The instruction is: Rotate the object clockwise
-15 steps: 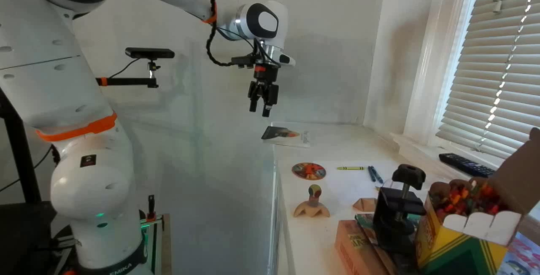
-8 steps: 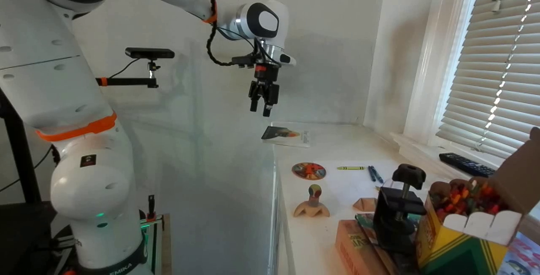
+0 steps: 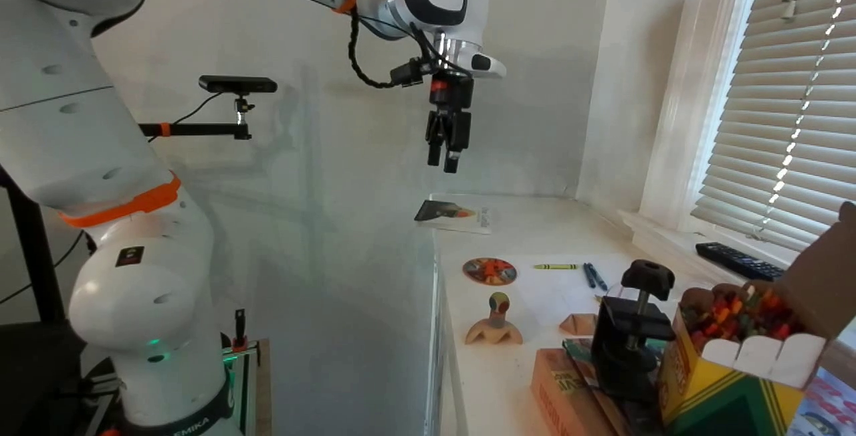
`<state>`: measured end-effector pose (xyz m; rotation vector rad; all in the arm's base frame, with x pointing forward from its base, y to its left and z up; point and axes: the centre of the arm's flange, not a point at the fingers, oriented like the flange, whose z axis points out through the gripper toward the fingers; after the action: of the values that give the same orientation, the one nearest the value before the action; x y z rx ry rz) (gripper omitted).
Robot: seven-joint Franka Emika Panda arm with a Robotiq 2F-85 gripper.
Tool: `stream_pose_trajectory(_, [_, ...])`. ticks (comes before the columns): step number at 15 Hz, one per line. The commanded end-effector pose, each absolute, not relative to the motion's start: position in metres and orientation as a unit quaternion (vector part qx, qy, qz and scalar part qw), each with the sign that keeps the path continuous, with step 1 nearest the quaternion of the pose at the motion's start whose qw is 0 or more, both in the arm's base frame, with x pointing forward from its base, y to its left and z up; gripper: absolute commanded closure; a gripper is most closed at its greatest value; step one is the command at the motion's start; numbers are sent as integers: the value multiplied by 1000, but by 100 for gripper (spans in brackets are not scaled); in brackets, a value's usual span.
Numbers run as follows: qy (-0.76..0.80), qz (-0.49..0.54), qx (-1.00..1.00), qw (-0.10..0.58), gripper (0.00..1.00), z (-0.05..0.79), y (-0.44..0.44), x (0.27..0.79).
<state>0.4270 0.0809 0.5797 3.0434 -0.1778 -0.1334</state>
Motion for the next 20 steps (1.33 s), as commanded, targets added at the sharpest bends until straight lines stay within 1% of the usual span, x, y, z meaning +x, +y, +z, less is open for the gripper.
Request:
stream_pose_trajectory(1, [-137,-51,987,64,0,597,35,415])
stream_pose_trajectory(5, [-209,-52,975,60,0,605,-18,410])
stream_pose_trajectory(13, [-262,11,964,42,0,630,-119,411])
stream_pose_trajectory(17, [-278,30,960,29,0,633,-154,405])
stream_pose_trajectory(20, [-323,12,946,38,0,627,-171,400])
